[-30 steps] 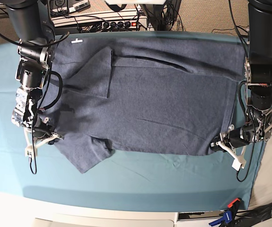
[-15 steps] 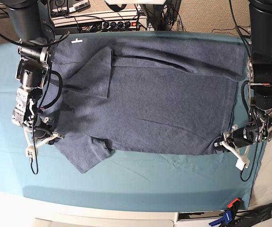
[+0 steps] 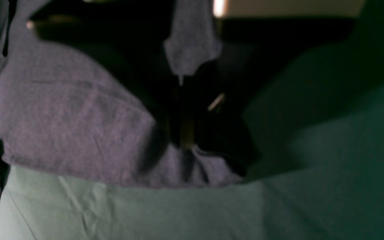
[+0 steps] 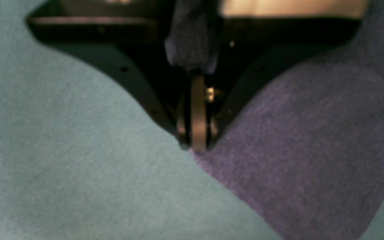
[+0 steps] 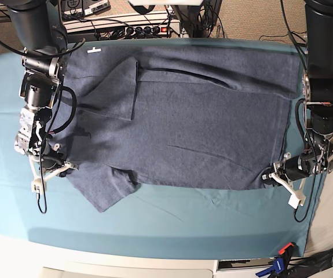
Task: Fold the T-shirt properly
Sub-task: 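Close both grippers on the hem corners of the shirt, then lift the hem with both grippers and fold it toward the shoulder edge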
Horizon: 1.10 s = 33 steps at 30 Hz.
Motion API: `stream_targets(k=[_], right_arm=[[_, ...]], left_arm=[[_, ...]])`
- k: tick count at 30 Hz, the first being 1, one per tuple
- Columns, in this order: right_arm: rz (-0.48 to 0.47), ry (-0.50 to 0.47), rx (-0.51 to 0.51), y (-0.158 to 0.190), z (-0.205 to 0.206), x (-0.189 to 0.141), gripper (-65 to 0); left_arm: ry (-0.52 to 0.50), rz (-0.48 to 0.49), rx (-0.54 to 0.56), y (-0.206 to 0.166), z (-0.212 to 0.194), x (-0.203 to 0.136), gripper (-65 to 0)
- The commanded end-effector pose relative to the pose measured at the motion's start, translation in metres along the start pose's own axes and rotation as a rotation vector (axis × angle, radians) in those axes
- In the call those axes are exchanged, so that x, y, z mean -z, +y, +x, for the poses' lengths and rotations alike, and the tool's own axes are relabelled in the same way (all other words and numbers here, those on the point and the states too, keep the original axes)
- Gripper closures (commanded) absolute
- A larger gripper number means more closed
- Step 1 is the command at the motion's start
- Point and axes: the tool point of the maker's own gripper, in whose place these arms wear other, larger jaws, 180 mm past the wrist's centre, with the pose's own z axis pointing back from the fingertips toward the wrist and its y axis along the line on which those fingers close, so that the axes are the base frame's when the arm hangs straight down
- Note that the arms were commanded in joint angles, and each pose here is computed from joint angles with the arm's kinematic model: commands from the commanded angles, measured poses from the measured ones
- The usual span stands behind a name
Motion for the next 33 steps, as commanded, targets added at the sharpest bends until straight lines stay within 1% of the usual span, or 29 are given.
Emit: stream_targets(k=[1,3,7,10,16,21,24,28,33], right_arm=[[-0.009,-0.056,-0.007,-0.005,0.025,-0.005,0.0],[-0.012,-0.044,-0.006,-0.005,0.023,-0.005,0.0],[-0.015,-0.037,-0.006,-0.006,0.018,-0.005,0.0],[-0.018,-0.051,-0.023,-0.007,0.014,-0.008,0.0],[0.007,-0.105,-0.119,0.000,0.012,-0.027,0.0],[0.025,-0.134,-0.138,0.007,0.007,-0.041,0.0],[0.036,-0.149,-0.167,0.011,0.007,-0.048,0.0],[0.084,-0.175,-0.228,0.024,0.010,-0.058,0.0],[0.126,-0.185,-0.244,0.035,0.010,-0.068,0.0]], left_arm=[[-0.069,-0.021,0.015,-0.007,0.030,-0.007,0.0],[-0.086,-0.040,0.000,-0.010,0.034,-0.008,0.0],[-0.118,-0.149,0.033,-0.025,0.041,-0.016,0.0],[-0.119,-0.174,0.018,-0.027,0.043,-0.022,0.0],[-0.121,-0.197,-0.014,-0.023,0.045,-0.031,0.0],[-0.117,-0.223,-0.058,-0.021,0.045,-0.039,0.0],[-0.111,-0.234,-0.075,-0.020,0.044,-0.042,0.0],[-0.084,-0.285,-0.113,-0.027,0.041,-0.047,0.0],[-0.059,-0.356,-0.161,-0.034,0.039,-0.057,0.0]])
